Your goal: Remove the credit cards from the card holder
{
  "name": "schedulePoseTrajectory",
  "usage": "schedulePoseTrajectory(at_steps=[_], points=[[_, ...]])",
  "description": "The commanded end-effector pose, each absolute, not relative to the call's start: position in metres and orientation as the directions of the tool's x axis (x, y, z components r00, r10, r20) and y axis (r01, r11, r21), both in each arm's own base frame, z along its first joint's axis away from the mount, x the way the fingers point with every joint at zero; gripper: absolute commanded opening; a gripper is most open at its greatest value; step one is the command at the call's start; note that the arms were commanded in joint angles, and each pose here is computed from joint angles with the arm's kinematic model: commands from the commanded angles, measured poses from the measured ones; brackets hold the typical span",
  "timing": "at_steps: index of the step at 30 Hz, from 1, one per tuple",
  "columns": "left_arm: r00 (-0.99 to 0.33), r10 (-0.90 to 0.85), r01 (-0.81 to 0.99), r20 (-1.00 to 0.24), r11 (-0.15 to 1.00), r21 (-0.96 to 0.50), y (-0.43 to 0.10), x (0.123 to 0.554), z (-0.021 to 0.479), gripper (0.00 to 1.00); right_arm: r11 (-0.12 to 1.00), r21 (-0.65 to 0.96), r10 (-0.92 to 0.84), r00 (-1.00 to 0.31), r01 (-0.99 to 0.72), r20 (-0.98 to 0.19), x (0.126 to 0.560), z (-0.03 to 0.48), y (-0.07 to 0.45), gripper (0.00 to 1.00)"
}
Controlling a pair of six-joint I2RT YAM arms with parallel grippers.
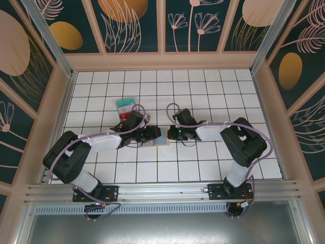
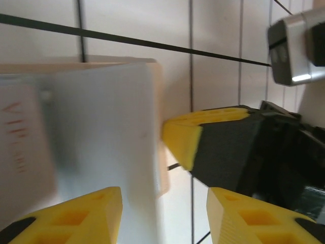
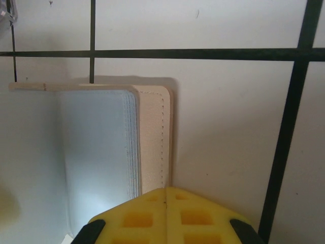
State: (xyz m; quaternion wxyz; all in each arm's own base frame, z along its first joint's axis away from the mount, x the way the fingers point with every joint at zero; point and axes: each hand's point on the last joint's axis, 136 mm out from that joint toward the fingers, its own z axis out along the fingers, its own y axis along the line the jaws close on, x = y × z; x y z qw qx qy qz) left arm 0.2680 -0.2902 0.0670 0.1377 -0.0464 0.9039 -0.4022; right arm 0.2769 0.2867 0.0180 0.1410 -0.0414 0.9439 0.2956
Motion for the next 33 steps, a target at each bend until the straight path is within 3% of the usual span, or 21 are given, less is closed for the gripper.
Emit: schedulePoseTrajectory(at_steps=[1, 5, 10, 22, 28, 33], points=[[-0.957, -0.163, 0.099, -0.24, 0.596, -0.797, -0.318, 0.273, 0.093, 0.48, 0.849, 0.516, 0.006, -0.974, -0.115, -0.227, 0.266, -0.002, 0.279, 0.0], [-0.954, -0.156, 0.129, -0.258, 0.563, -0.816, -0.324, 0.273, 0.108, 0.48, 0.849, 0.517, 0.009, -0.974, -0.113, -0.227, 0.267, -0.001, 0.279, 0.0], [-0.937, -0.178, 0.125, -0.3, 0.631, -0.766, -0.307, 0.275, 0.109, 0.47, 0.845, 0.523, 0.022, -0.97, -0.112, -0.244, 0.273, 0.007, 0.278, 0.0], [-0.9, -0.286, -0.039, -0.329, 0.803, -0.594, -0.206, 0.282, 0.072, 0.26, 0.773, 0.6, 0.019, -0.937, -0.207, -0.348, 0.292, 0.071, 0.31, 0.06], [-0.914, -0.263, -0.046, -0.309, 0.824, -0.565, -0.2, 0.276, 0.053, 0.19, 0.712, 0.653, -0.035, -0.942, -0.258, -0.335, 0.286, 0.082, 0.343, 0.07], [-0.923, -0.257, -0.05, -0.285, 0.817, -0.574, -0.203, 0.273, 0.042, 0.19, 0.678, 0.687, -0.072, -0.955, -0.26, -0.289, 0.279, 0.075, 0.361, 0.1]])
